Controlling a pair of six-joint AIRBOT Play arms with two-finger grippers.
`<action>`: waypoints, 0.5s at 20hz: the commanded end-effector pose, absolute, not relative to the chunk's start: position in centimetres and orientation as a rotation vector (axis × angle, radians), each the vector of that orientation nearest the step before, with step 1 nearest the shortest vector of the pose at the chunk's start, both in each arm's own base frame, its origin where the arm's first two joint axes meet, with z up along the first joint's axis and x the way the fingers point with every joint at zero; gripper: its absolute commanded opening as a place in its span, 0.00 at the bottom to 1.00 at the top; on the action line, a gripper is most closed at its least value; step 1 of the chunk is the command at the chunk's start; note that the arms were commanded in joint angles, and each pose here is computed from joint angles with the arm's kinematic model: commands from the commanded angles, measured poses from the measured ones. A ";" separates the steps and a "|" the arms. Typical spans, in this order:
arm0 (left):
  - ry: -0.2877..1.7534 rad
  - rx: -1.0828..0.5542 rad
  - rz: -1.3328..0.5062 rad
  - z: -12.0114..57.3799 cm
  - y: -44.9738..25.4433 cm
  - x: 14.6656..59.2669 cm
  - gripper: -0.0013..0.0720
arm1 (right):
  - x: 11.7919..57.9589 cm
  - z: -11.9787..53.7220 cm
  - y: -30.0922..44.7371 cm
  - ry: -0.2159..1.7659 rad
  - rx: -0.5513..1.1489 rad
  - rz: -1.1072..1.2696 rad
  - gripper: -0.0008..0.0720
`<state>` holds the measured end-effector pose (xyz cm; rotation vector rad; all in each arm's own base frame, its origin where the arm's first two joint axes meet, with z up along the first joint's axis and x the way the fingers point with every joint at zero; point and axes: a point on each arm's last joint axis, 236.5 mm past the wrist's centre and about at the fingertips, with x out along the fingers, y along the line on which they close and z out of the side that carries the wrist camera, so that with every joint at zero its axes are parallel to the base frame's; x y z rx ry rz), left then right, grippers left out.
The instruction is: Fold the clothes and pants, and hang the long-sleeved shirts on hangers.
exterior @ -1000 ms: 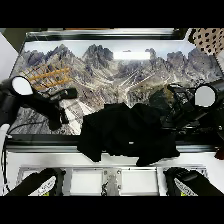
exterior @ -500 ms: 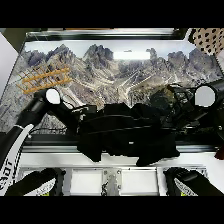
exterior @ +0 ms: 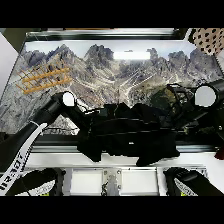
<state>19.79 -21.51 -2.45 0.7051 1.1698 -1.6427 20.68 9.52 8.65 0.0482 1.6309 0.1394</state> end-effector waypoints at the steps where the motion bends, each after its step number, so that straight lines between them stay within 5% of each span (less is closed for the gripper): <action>1: 1.173 0.708 -1.653 -3.1 -22.1 19.7 0.03 | 20.4 8.9 10.8 1.637 0.075 0.201 0.03; 10: 1.137 0.708 -1.618 -3.5 -22.8 20.8 0.03 | 23.2 12.1 9.4 1.488 0.015 0.171 0.03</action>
